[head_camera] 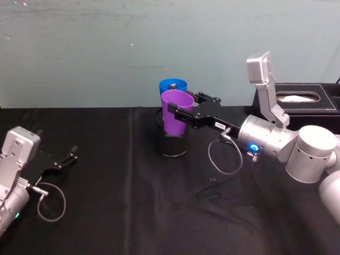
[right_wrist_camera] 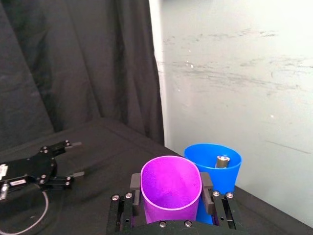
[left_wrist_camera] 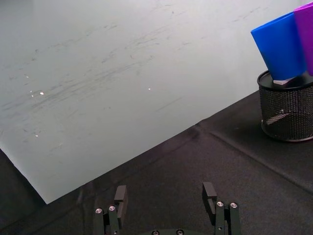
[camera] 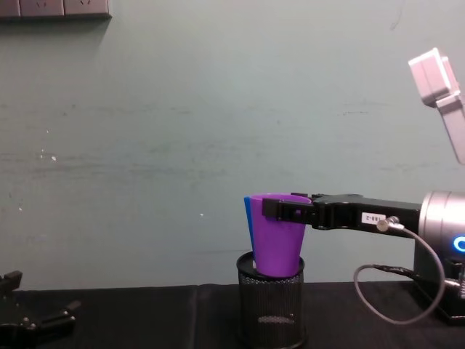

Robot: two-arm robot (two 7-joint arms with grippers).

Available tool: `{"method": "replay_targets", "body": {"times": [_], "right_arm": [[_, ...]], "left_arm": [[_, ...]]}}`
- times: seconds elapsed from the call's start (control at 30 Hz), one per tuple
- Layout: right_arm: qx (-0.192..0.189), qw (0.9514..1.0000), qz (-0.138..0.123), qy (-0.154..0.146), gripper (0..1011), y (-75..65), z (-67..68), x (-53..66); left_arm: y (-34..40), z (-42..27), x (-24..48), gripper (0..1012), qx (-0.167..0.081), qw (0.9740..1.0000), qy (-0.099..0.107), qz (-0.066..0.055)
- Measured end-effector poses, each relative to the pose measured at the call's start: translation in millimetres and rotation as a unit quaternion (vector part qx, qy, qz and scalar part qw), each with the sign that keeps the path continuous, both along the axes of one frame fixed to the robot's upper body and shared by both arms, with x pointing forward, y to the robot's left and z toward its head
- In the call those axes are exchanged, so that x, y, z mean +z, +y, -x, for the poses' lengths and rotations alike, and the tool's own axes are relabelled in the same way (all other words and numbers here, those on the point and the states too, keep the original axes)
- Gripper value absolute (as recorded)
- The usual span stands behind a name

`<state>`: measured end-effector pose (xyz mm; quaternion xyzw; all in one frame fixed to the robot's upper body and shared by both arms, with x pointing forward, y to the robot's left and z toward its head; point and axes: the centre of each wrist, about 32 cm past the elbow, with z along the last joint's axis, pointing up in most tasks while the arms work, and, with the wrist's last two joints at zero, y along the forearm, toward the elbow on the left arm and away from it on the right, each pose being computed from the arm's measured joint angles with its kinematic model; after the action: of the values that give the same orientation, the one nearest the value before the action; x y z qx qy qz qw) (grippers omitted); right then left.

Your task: Pick up one cup with a gripper and tap it against the other cup.

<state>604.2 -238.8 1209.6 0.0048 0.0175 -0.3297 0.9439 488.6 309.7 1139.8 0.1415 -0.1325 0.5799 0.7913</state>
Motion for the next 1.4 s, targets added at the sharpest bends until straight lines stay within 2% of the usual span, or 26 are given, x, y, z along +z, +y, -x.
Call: {"method": "replay_targets", "body": {"times": [0.6,1.4], "right_arm": [[-0.012,0.9999,0.009,0.001,724,4.6,-21.1,9.8],[-0.005,1.0,0.008,0.0,724,3.2,-25.7,13.9]], "left_arm": [[0.0,0.0,0.0,1000,0.0,1.0,0.0,0.0],[0.0,0.0,0.0,1000,0.0,1.0,0.0,0.0]]}}
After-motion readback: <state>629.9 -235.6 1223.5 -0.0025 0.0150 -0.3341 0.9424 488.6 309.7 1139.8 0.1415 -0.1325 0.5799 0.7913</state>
